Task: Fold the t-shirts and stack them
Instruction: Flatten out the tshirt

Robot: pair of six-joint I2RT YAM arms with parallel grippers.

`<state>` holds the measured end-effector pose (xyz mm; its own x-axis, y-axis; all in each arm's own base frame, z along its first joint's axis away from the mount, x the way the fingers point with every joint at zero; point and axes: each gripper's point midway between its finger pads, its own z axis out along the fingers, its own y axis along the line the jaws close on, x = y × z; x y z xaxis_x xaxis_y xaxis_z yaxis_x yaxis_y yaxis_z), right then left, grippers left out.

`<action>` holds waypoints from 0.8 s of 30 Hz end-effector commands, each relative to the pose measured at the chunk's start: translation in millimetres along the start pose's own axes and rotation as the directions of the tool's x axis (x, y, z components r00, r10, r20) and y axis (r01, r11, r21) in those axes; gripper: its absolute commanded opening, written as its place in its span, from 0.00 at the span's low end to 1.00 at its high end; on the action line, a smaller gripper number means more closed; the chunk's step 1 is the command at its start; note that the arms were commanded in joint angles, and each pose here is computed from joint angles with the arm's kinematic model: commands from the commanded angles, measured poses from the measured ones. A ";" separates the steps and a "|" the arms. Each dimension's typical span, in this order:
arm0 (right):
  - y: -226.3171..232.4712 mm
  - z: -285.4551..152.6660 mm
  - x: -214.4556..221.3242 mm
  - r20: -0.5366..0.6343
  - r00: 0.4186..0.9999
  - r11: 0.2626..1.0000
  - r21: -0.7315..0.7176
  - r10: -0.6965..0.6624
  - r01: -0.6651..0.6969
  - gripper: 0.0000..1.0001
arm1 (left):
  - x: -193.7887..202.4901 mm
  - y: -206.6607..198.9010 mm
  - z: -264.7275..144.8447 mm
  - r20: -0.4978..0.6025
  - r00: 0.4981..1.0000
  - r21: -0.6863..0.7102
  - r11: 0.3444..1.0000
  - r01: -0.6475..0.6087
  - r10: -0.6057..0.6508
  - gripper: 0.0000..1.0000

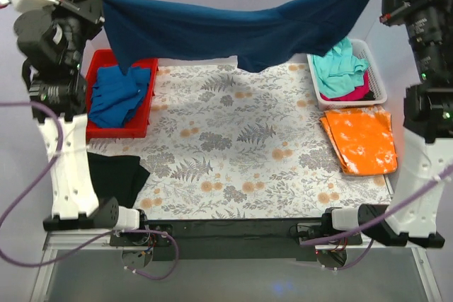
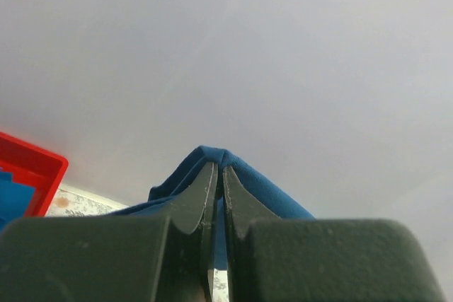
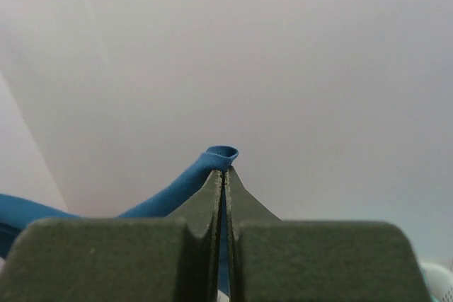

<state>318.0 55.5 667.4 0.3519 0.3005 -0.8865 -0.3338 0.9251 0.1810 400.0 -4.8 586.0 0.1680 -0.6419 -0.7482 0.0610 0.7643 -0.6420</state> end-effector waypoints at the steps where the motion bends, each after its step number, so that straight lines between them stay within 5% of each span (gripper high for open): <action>1: 21.0 -23.9 -30.5 0.081 0.997 0.998 -0.060 -0.007 0.012 0.01 | 3.1 -6.2 -42.6 -0.041 0.999 0.030 0.999 -0.020 0.021 0.00; 6: 37.2 -41.6 -48.1 0.119 0.993 0.995 -0.104 0.013 0.000 0.01 | -22.1 -6.3 -82.9 0.043 0.997 -0.012 0.998 -0.059 0.060 0.00; 10: 47.8 -39.1 -63.7 0.154 0.987 0.989 -0.150 0.037 -0.013 0.01 | -24.8 -9.3 -77.7 0.047 0.997 -0.003 0.998 -0.068 0.068 0.00; 15: 34.1 -18.3 -50.5 0.151 0.988 0.992 -0.123 0.041 -0.022 0.01 | 8.7 11.5 -25.0 -0.031 0.998 -0.028 0.998 -0.048 0.047 0.00; 24: -32.4 71.2 88.9 -0.110 0.988 0.993 -0.014 0.113 -0.115 0.01 | 117.1 72.3 96.9 -0.244 0.965 -0.093 0.993 0.070 -0.091 0.00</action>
<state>383.1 72.8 634.8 0.2478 0.3674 -0.8965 -0.4121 0.8774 0.2457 491.9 -10.6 475.7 -0.0493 -0.6711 -0.7397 -0.0547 0.7413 -0.6690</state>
